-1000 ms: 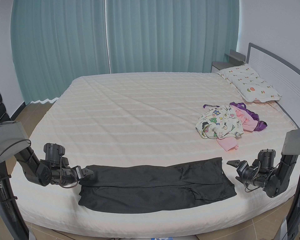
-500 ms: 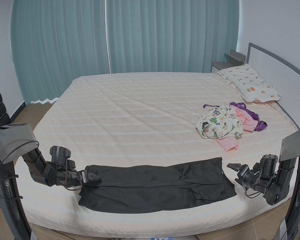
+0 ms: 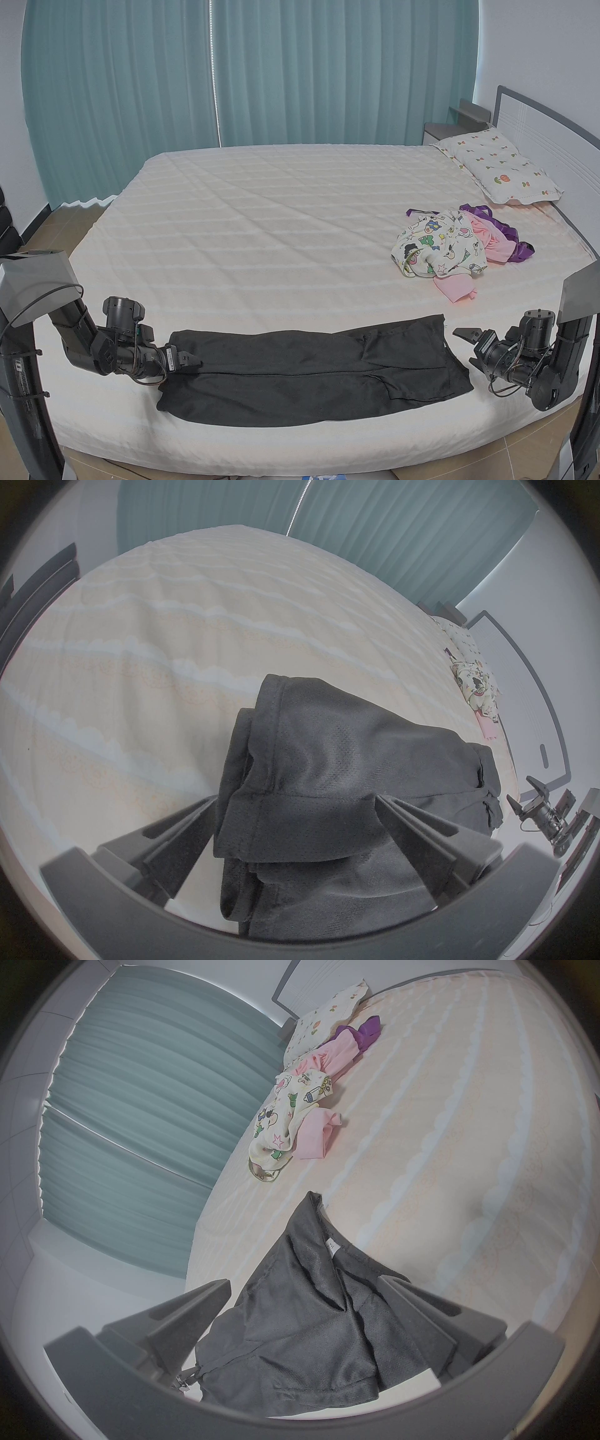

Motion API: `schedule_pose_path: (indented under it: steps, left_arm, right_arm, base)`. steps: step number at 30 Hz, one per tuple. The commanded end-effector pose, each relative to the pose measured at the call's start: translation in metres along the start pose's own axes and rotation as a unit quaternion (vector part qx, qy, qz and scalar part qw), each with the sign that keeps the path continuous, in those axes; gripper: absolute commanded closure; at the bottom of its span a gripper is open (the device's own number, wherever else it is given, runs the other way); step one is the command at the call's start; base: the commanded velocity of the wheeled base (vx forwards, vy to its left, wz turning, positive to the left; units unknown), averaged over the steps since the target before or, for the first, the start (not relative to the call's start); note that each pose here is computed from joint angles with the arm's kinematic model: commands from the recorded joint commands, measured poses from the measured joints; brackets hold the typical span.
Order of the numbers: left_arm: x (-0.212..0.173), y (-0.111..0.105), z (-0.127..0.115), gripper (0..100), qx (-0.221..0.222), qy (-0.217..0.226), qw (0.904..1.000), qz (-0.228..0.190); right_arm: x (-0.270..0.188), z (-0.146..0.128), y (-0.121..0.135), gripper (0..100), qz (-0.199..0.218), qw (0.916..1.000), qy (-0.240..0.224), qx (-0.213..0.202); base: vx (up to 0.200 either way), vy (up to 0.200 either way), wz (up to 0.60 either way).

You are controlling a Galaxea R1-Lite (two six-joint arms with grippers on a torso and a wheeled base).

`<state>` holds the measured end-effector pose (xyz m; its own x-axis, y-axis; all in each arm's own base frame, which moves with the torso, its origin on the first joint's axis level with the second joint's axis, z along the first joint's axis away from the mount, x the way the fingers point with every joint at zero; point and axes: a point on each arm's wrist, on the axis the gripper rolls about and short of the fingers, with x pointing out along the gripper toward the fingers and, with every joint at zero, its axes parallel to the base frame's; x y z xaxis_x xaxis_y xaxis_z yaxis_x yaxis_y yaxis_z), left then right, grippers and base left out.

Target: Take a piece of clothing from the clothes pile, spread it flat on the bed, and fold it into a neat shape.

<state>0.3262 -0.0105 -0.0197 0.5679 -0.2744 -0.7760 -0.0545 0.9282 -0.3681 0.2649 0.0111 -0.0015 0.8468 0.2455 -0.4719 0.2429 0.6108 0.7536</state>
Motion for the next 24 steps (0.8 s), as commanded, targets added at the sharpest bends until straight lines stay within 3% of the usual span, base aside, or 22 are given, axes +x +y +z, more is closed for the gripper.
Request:
schedule_pose_path:
  steps: [1, 24]
  left_arm:
    - [0.004, 0.000, -0.002, 100, 0.000, 0.006, 1.0000, 0.000]
    - [-0.028, 0.022, 0.006, 100, -0.035, -0.024, 0.9990, 0.017]
  right_arm:
    - [0.000, -0.001, -0.001, 0, -0.001, 1.0000, 0.001, 0.001]
    - [-0.001, -0.001, -0.001, 0, -0.002, 1.0000, 0.002, 0.002]
  base:
    - [0.000, 0.000, 0.00]
    - [0.000, 0.000, 0.00]
